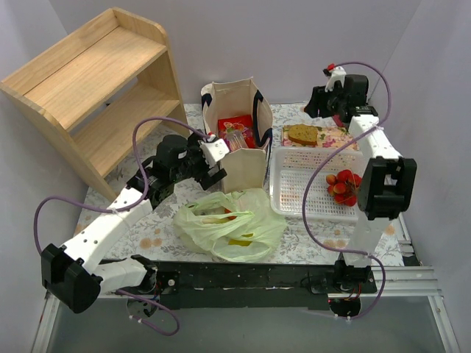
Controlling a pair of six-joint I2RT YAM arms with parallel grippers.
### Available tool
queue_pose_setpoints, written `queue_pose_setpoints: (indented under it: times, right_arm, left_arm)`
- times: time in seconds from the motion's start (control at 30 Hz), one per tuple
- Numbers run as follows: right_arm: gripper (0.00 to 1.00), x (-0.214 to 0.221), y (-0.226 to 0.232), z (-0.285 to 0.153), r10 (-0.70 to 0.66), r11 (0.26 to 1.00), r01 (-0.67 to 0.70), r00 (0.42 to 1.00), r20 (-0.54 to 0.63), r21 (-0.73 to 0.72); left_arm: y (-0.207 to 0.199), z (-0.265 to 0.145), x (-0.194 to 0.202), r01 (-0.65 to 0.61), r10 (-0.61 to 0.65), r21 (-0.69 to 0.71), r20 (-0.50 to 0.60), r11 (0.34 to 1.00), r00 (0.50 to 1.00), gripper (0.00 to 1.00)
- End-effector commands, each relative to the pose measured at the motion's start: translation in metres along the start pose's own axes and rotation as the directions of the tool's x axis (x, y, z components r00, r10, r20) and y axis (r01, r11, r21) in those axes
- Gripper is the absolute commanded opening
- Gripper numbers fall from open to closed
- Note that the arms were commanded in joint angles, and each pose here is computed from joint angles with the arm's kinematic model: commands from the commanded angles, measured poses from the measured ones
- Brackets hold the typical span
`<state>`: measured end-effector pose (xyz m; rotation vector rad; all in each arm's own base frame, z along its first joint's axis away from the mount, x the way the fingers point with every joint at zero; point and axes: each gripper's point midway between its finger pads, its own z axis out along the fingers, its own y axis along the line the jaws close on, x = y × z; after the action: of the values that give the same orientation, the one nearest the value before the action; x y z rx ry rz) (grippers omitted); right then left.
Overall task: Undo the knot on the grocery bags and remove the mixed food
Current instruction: Place the fake bread on the plate.
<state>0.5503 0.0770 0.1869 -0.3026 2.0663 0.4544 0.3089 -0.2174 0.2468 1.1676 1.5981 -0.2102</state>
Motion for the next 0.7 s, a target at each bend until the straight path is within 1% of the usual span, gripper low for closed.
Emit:
queue_pose_setpoints:
  times: [0.0,0.03,0.07,0.1,0.13,0.17,0.2,0.23,0.27,0.3,0.33,0.37,0.4,0.43,0.47,0.5,0.53,0.57,0.6,0.63,0.67]
  right_arm:
    - [0.6,-0.066,0.128,-0.075,-0.342,0.912,0.378,0.915,0.215,-0.157]
    - [0.6,-0.061,0.144,-0.084,-0.385,0.888,0.425,0.896,0.221,-0.176]
    - [0.61,-0.062,0.165,-0.107,-0.427,0.86,0.476,0.869,0.252,-0.183]
    - [0.61,-0.035,0.191,-0.109,-0.486,0.811,0.532,0.844,0.226,-0.244]
    - [0.61,-0.022,0.203,-0.116,-0.511,0.789,0.554,0.832,0.217,-0.265]
    - [0.6,-0.021,0.218,-0.136,-0.532,0.763,0.585,0.81,0.246,-0.275]
    - [0.6,0.011,0.238,-0.14,-0.563,0.72,0.599,0.799,0.21,-0.35]
    - [0.6,0.022,0.249,-0.148,-0.581,0.689,0.614,0.786,0.212,-0.385]
    - [0.6,0.03,0.26,-0.161,-0.605,0.653,0.639,0.763,0.229,-0.406]
    - [0.6,0.05,0.279,-0.167,-0.632,0.602,0.654,0.741,0.228,-0.459]
    - [0.59,0.075,0.282,-0.171,-0.667,0.568,0.656,0.721,0.188,-0.498]
    - [0.59,0.089,0.289,-0.178,-0.686,0.54,0.655,0.707,0.174,-0.529]
    - [0.59,0.104,0.304,-0.185,-0.708,0.495,0.653,0.686,0.17,-0.573]
    - [0.59,0.122,0.305,-0.193,-0.722,0.486,0.622,0.682,0.119,-0.614]
    - [0.59,0.129,0.308,-0.199,-0.722,0.484,0.605,0.684,0.102,-0.632]
    - [0.6,0.135,0.313,-0.204,-0.714,0.49,0.582,0.695,0.084,-0.649]
    - [0.6,0.139,0.312,-0.207,-0.702,0.513,0.558,0.71,0.055,-0.653]
    - [0.6,0.141,0.31,-0.211,-0.663,0.572,0.51,0.748,0.004,-0.642]
    - [0.6,0.14,0.308,-0.212,-0.646,0.598,0.498,0.763,-0.011,-0.628]
    - [0.61,0.137,0.304,-0.213,-0.633,0.626,0.493,0.774,-0.024,-0.605]
    - [0.61,0.131,0.302,-0.22,-0.631,0.627,0.5,0.776,-0.013,-0.598]
  left_arm:
    - [0.0,-0.016,-0.02,0.18,-0.181,0.071,0.006,0.981,0.983,0.98]
    - [-0.008,-0.019,-0.015,0.209,-0.208,0.125,-0.019,0.97,0.978,0.98]
    - [-0.003,-0.024,-0.012,0.234,-0.232,0.132,-0.024,0.963,0.972,0.98]
    - [0.0,-0.031,-0.017,0.252,-0.252,0.142,-0.016,0.957,0.968,0.98]
    - [-0.004,-0.038,-0.016,0.278,-0.276,0.159,-0.033,0.948,0.961,0.98]
    - [-0.007,-0.043,-0.02,0.297,-0.297,0.184,-0.029,0.937,0.955,0.98]
    - [-0.009,-0.051,-0.025,0.307,-0.309,0.192,-0.021,0.932,0.951,0.98]
    - [-0.018,-0.059,-0.024,0.336,-0.335,0.213,-0.042,0.917,0.941,0.98]
    - [-0.025,-0.066,-0.028,0.339,-0.342,0.245,-0.035,0.908,0.939,0.98]
    - [-0.031,-0.074,-0.03,0.34,-0.345,0.26,-0.028,0.904,0.938,0.98]
    - [-0.037,-0.089,-0.031,0.328,-0.337,0.265,-0.012,0.907,0.941,0.98]
    - [-0.04,-0.098,-0.032,0.317,-0.329,0.265,0.001,0.91,0.944,0.98]
    - [-0.05,-0.107,-0.038,0.29,-0.314,0.311,0.026,0.905,0.949,0.98]
    - [-0.063,-0.124,-0.037,0.265,-0.293,0.344,0.032,0.901,0.956,0.98]
    - [-0.074,-0.13,-0.034,0.189,-0.229,0.397,0.057,0.898,0.972,0.98]
    - [-0.091,-0.139,-0.039,0.159,-0.227,0.48,0.088,0.863,0.97,0.98]
    - [-0.104,-0.146,-0.036,0.159,-0.237,0.53,0.083,0.833,0.968,0.98]
    - [-0.112,-0.148,-0.036,0.156,-0.249,0.571,0.087,0.806,0.965,0.98]
    - [-0.119,-0.147,-0.036,0.166,-0.269,0.611,0.08,0.774,0.96,0.98]
    - [-0.127,-0.15,-0.044,0.162,-0.298,0.668,0.093,0.726,0.95,0.98]
    - [-0.134,-0.14,-0.046,0.185,-0.32,0.706,0.061,0.683,0.945,0.98]
